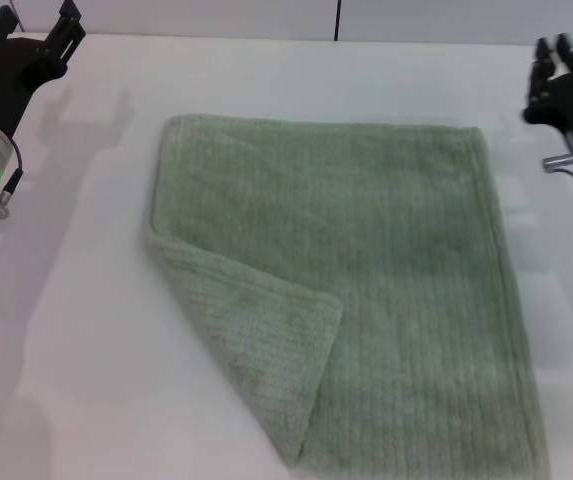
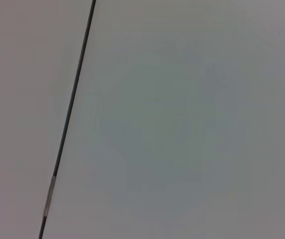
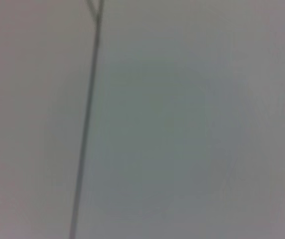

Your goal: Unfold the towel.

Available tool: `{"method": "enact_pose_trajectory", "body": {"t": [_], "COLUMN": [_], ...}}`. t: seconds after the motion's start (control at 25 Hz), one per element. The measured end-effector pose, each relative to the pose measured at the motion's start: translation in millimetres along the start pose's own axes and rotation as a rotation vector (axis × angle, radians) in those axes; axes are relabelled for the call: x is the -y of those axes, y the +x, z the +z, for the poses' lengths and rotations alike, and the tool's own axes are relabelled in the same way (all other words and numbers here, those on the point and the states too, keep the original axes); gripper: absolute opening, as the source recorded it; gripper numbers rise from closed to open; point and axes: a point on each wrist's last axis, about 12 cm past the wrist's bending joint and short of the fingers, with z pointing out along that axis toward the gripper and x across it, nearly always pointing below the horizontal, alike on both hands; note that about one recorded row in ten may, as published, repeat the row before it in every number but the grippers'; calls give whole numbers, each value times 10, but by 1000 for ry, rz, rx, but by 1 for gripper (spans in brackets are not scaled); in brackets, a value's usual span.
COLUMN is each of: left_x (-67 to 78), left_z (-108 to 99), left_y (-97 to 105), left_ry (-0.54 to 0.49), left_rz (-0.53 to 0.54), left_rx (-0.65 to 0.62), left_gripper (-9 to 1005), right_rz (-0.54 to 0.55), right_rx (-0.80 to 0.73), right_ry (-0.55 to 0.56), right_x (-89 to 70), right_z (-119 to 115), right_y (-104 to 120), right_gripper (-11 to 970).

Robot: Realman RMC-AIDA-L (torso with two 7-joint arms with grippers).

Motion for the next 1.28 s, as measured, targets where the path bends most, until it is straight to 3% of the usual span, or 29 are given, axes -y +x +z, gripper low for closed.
{"method": "enact_pose_trajectory", "body": {"t": [0.32, 0.48, 0.68, 0.96, 1.28], "left_x": [-19, -56, -86, -89, -66], "left_z": [-20, -54, -69, -71, -74], "left_y": [7, 16, 9, 8, -2], "left_ry": [-2, -13, -21, -23, -11], "left_rz": [4, 4, 9, 8, -3], "left_rx": [-4, -6, -3, -1, 13], "left_gripper": [831, 830, 829, 827, 825], "right_rz": [-5, -48, 19, 129, 6], "right_rx": [-169, -250, -377, -646, -902], "right_ry": [-123, -165, -269, -460, -528], "right_x": [-383, -445, -321, 26, 162], "right_z": [253, 352, 453, 626, 800], "right_y": [-128, -363, -691, -1073, -1147], "right_gripper": [102, 16, -1, -1, -1]}}
